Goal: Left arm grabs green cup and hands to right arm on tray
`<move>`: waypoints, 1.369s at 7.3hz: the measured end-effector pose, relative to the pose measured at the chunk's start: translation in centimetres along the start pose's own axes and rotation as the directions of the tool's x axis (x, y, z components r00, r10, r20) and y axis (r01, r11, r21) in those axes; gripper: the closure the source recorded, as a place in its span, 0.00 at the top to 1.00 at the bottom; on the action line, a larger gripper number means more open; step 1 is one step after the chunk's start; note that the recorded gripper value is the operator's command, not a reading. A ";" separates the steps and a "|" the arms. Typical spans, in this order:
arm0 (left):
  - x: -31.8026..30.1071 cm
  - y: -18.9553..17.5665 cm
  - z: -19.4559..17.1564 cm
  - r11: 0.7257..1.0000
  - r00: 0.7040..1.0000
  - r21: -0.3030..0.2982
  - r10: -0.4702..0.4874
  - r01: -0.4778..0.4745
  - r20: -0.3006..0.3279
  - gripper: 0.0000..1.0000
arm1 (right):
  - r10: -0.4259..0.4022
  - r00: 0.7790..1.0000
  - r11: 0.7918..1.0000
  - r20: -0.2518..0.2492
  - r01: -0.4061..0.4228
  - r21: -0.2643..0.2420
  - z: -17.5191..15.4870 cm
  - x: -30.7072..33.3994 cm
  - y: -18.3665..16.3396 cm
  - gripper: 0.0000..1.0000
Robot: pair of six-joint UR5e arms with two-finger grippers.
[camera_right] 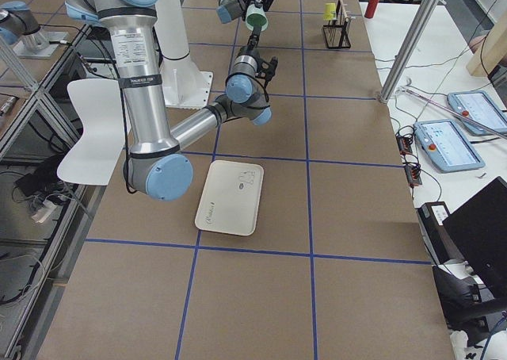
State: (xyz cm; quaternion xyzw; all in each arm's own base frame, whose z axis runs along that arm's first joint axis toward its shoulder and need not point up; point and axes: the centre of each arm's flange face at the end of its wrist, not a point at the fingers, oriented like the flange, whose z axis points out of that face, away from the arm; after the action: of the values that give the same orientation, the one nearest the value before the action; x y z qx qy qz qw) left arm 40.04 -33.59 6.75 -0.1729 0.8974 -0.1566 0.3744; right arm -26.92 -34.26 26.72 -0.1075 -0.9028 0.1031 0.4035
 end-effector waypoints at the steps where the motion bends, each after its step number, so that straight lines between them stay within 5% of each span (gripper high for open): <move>1: 0.0 0.0 0.1 1.000 1.000 0.002 -0.003 0.003 -0.002 0.00 | 0.007 1.000 1.000 0.004 -0.007 -0.011 0.3 0.4 0.4 0.93; 6: -0.6 0.6 2.3 1.000 1.000 0.001 -0.023 0.023 -0.008 0.00 | 0.021 1.000 0.998 0.017 -0.020 -0.052 1.7 0.9 1.4 0.89; 10: -1.3 1.3 2.6 0.999 0.999 -0.015 -0.036 0.036 -0.004 0.00 | 0.013 0.999 0.997 0.036 -0.010 -0.070 1.6 0.8 1.7 0.49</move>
State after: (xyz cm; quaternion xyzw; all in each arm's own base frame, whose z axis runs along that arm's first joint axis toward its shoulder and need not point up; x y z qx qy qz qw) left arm 42.58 -32.23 5.24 -0.1915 0.8961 -0.1573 0.3683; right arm -28.42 -32.56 25.80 -0.1250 -0.9123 0.0755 0.3825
